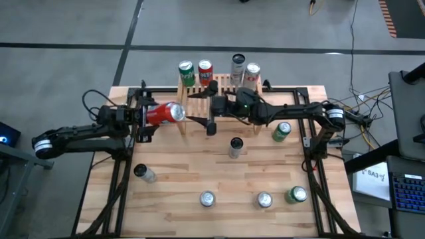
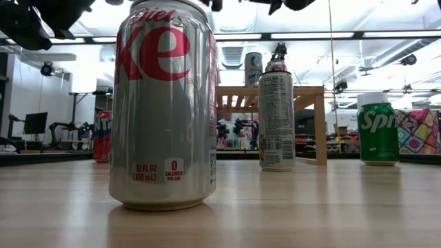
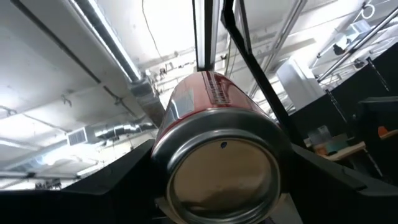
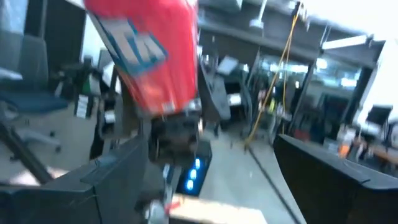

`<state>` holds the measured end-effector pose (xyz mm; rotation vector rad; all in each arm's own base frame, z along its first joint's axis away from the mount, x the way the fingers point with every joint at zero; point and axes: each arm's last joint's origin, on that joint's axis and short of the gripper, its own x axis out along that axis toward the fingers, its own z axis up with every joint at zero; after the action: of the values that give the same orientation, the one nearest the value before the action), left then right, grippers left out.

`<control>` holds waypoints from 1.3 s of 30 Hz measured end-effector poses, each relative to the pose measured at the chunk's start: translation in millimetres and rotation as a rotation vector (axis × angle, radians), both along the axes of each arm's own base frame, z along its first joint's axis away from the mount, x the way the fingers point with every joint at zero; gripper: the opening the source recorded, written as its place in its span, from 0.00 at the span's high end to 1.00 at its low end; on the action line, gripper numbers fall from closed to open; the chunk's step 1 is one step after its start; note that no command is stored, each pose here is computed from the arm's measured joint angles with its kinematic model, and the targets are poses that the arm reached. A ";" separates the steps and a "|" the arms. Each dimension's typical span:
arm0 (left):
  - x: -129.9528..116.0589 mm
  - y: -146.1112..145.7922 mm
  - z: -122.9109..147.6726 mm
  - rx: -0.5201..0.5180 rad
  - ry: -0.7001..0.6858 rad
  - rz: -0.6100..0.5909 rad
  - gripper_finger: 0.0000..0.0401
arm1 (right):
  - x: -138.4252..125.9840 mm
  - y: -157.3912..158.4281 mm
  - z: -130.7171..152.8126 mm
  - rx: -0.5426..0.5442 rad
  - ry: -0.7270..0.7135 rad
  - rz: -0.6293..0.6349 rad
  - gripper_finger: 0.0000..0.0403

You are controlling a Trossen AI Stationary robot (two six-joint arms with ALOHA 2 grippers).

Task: Place canned beverage on shelf
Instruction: Put the bottom red soda can aligned with the other red soda can on the shelf

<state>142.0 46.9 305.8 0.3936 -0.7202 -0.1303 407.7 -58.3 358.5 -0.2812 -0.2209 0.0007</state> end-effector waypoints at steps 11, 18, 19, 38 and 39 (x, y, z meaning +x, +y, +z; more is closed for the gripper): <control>13.4 8.5 -8.0 -0.042 -0.019 0.079 0.28 | -1.7 5.0 11.5 0.009 -0.087 0.025 0.15; 20.1 12.1 -12.2 -0.059 -0.054 0.081 0.28 | -2.0 6.0 17.8 0.006 -0.110 0.028 0.15; 21.9 12.9 -12.9 -0.061 -0.050 0.081 0.28 | -2.0 6.0 18.1 0.006 -0.111 0.028 0.15; 70.2 30.8 -11.2 -0.089 0.021 -0.009 0.28 | -2.3 6.6 27.1 0.001 -0.234 0.056 0.15; 72.8 31.5 -11.3 -0.091 0.031 -0.025 0.28 | -2.4 6.6 27.6 0.000 -0.236 0.057 0.15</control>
<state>214.8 78.4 294.5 0.2954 -0.6984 -0.1263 405.3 -51.7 386.1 -0.2747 -0.4637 0.0235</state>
